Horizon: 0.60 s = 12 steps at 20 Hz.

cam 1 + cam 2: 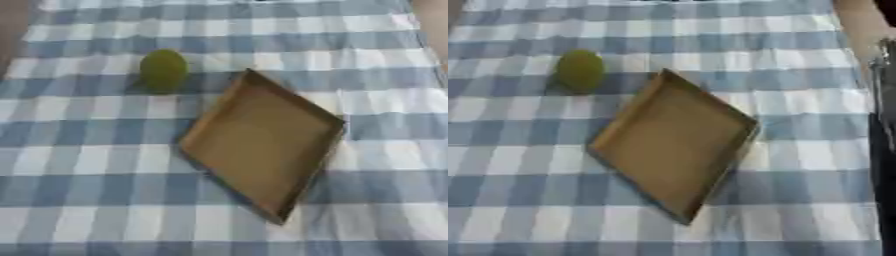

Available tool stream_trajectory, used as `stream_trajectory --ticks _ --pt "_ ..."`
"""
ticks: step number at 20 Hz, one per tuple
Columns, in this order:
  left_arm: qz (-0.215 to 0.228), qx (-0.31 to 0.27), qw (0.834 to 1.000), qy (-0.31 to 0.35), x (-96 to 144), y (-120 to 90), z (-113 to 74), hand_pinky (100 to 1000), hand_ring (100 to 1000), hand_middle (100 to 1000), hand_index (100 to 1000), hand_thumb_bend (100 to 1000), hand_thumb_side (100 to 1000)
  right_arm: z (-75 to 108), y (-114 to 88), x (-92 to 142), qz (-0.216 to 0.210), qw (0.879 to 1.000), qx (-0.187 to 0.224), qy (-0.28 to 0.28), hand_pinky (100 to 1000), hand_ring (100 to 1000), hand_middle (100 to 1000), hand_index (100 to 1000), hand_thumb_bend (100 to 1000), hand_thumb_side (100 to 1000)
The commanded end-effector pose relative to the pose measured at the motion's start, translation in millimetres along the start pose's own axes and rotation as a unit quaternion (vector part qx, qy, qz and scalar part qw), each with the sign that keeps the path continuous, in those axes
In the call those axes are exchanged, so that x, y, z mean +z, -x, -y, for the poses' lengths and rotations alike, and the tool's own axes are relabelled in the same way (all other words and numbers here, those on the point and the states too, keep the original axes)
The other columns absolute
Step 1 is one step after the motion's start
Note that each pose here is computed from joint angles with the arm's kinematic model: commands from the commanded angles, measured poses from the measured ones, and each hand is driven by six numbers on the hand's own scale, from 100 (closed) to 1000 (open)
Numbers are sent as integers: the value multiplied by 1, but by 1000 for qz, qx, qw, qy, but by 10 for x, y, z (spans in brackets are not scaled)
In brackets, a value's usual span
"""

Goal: Pick up objects on the table and place them in the box.

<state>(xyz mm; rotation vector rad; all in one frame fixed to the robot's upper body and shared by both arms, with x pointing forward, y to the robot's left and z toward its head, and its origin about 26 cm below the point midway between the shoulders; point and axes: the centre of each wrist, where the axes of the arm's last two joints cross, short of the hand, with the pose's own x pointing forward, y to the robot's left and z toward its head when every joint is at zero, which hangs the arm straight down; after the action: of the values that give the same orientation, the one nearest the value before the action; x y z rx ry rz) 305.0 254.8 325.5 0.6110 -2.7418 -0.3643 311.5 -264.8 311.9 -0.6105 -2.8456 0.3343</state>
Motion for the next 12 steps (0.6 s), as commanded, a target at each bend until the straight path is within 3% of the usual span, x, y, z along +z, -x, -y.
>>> stream_trajectory --ticks 1,12 --pt "11 0 1000 2 -36 -50 -28 628 583 517 765 100 445 29 -62 -63 17 1000 1 -2 895 899 620 834 100 535" --pt "8 -1 1000 11 -44 -62 2 640 596 530 776 100 457 25 -60 -54 14 1000 1 -5 895 899 619 835 100 534"
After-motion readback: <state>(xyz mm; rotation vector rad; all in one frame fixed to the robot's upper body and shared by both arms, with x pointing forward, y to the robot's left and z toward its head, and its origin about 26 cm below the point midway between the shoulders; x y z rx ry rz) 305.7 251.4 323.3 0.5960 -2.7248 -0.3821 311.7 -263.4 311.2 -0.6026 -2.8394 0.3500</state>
